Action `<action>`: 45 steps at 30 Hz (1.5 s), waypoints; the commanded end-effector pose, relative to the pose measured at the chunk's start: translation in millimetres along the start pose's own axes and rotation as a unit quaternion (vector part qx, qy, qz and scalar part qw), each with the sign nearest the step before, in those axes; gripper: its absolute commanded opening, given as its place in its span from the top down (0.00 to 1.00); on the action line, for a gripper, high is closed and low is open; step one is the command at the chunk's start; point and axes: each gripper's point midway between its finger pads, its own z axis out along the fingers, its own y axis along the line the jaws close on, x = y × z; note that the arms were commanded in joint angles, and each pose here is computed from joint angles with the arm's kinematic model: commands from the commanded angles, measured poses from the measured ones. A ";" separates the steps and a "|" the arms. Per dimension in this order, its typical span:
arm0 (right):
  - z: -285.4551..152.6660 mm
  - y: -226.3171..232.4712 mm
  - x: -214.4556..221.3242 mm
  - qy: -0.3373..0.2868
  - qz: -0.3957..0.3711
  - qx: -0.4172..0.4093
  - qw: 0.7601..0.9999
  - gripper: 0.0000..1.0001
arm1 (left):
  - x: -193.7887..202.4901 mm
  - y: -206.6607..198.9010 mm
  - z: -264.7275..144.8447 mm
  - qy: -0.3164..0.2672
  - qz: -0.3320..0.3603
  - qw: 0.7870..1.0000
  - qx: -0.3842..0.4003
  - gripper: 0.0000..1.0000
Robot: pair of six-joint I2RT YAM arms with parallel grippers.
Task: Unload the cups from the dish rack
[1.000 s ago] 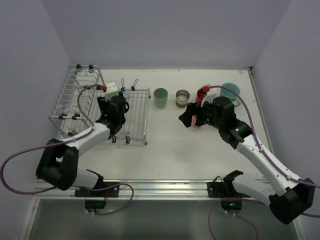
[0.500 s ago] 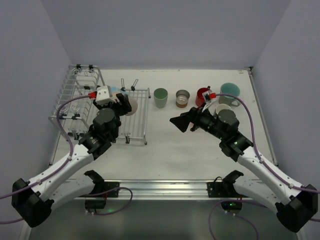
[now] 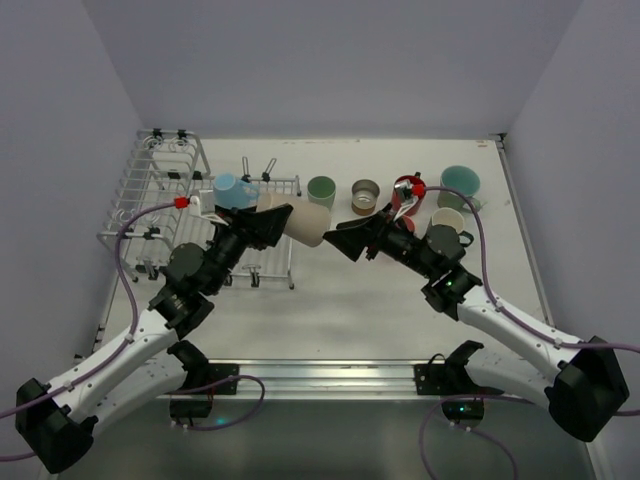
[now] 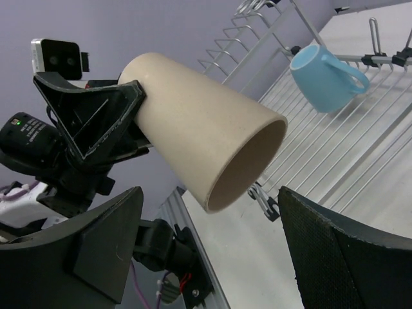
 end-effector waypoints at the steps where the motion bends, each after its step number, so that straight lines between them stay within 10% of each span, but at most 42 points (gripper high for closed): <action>1: 7.8 28.2 -19.3 -0.022 -0.015 -0.056 0.998 0.12 | -12.5 -43.6 -7.1 -0.018 -0.071 0.992 0.102 0.77; 7: 9.9 52.6 -19.6 -0.004 -0.013 -0.115 0.993 0.20 | -3.5 -61.1 -10.4 -0.011 -0.102 0.983 0.152 0.77; 12: 8.1 63.7 -27.2 -0.016 -0.016 -0.134 0.991 0.65 | 5.1 -62.7 -7.8 -0.001 -0.098 0.983 0.154 0.70; 17: 6.1 54.5 -27.8 -0.026 -0.008 -0.109 0.994 0.99 | 10.4 -66.2 -7.6 0.019 -0.072 0.985 0.157 0.19; 20: 4.6 38.8 -24.9 -0.018 -0.010 -0.060 0.998 1.00 | 7.5 -61.0 -6.3 0.026 -0.037 0.990 0.134 0.00; 28: -1.2 -25.0 -23.0 0.055 -0.109 0.137 0.983 1.00 | -21.6 -17.1 -10.5 0.031 0.099 0.994 -0.016 0.00; 45: -12.8 -142.8 -6.1 0.330 -0.213 0.412 0.822 1.00 | -3.6 59.5 -75.3 0.146 0.237 0.947 -0.157 0.00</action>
